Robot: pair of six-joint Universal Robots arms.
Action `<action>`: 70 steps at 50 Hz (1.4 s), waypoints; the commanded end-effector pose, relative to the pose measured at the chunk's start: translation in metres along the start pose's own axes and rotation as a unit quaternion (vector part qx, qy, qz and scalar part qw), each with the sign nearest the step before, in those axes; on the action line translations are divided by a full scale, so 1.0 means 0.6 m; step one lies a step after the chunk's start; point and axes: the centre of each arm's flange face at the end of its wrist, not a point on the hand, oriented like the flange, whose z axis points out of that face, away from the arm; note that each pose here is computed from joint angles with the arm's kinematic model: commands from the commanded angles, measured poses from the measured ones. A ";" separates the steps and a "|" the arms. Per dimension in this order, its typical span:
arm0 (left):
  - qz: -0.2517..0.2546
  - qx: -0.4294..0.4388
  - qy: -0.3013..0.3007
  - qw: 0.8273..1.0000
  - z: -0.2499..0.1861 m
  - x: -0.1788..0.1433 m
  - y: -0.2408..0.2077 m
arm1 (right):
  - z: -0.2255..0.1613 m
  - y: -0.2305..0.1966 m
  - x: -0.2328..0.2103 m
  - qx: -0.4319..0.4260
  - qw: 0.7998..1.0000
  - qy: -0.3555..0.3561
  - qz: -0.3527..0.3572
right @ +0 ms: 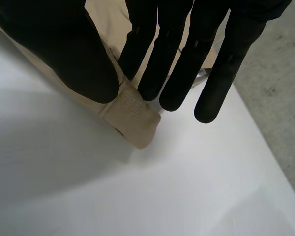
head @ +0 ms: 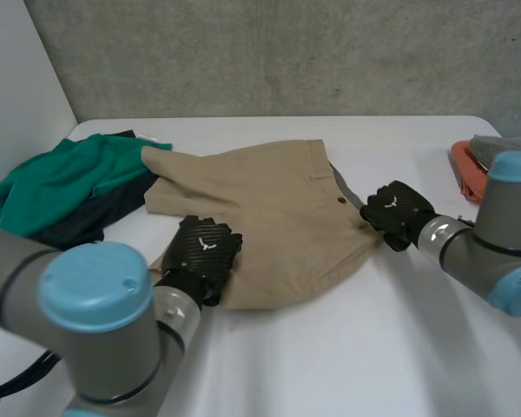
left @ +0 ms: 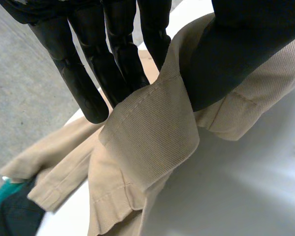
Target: Fold the laundry.
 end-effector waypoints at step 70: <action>-0.059 0.268 -0.143 0.951 0.198 -0.283 -0.170 | 0.024 -0.263 0.167 0.263 0.911 0.313 0.051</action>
